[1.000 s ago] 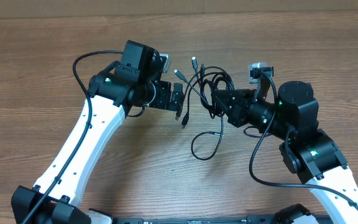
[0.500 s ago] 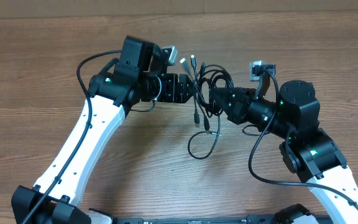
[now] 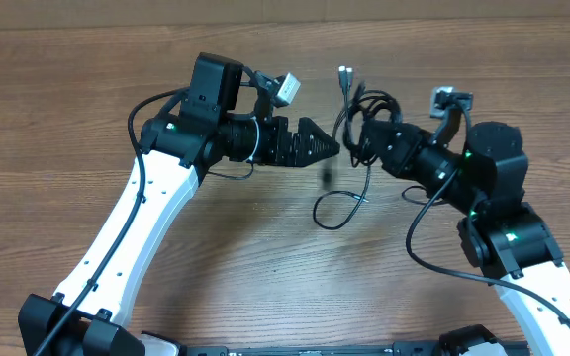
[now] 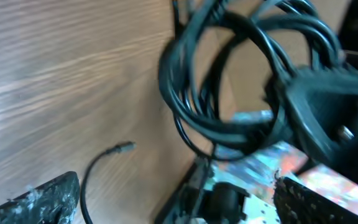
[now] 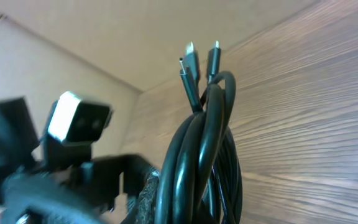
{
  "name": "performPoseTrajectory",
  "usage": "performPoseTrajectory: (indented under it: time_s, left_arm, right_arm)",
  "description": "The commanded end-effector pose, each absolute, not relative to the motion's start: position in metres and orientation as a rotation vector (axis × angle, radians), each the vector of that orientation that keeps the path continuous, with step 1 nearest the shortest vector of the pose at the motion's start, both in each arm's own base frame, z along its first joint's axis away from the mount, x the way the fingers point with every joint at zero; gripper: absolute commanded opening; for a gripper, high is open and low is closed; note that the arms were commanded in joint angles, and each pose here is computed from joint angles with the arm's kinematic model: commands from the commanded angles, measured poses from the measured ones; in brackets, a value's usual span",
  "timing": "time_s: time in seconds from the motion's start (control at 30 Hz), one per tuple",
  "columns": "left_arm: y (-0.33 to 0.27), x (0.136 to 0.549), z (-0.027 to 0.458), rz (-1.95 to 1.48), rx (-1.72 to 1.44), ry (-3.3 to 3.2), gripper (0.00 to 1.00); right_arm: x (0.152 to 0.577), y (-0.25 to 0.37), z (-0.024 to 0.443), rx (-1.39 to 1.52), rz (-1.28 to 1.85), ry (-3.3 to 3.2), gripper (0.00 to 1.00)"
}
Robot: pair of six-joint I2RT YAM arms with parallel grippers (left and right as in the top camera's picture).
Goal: Untangle cables
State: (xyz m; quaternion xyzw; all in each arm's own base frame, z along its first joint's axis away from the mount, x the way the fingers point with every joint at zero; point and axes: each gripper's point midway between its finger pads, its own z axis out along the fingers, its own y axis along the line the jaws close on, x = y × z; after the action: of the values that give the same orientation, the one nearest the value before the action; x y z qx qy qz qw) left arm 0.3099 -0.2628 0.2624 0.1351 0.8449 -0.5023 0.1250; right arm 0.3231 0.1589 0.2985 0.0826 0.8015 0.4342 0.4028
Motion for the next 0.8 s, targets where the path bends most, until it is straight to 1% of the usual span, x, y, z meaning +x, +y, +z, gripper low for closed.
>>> performPoseTrajectory:
  time_s: [0.0, 0.13, 0.23, 0.3, 0.43, 0.57, 0.6, 0.63, 0.77]
  left_arm:
    - [-0.269, 0.301, 0.275, -1.576, 0.428, 2.431, 0.99]
    - [-0.269, 0.303, 0.275, -1.569, 0.431, 2.423, 1.0]
    - [-0.27, 0.306, 0.278, -1.569, 0.423, 2.411, 1.0]
    - [-0.269, 0.309, 0.275, -1.552, 0.364, 2.44, 1.0]
    - [-0.265, 0.316, 0.266, -1.528, 0.141, 2.543, 1.0]
    - [-0.267, 0.315, 0.267, -1.565, 0.027, 2.581, 0.99]
    - [-0.269, 0.314, 0.268, -1.572, 0.016, 2.586, 0.97]
    - [-0.27, 0.313, 0.268, -1.579, 0.009, 2.589, 0.92]
    - [-0.279, 0.312, 0.272, -1.59, 0.053, 2.565, 0.87]
  right_arm:
    - [0.329, 0.15, 0.311, 0.231, 1.081, 1.983, 0.04]
    - [0.331, 0.145, 0.309, 0.244, 1.074, 1.986, 0.04]
    - [0.326, 0.153, 0.314, 0.197, 1.132, 1.981, 0.04]
    - [0.324, 0.155, 0.316, 0.225, 1.178, 1.982, 0.04]
    - [0.325, 0.156, 0.321, 0.369, 1.281, 1.975, 0.04]
    - [0.321, 0.164, 0.334, 0.342, 1.372, 1.944, 0.04]
    - [0.32, 0.166, 0.337, 0.324, 1.389, 1.937, 0.04]
    - [0.318, 0.168, 0.339, 0.31, 1.404, 1.935, 0.04]
    - [0.314, 0.172, 0.34, 0.283, 1.432, 1.944, 0.04]
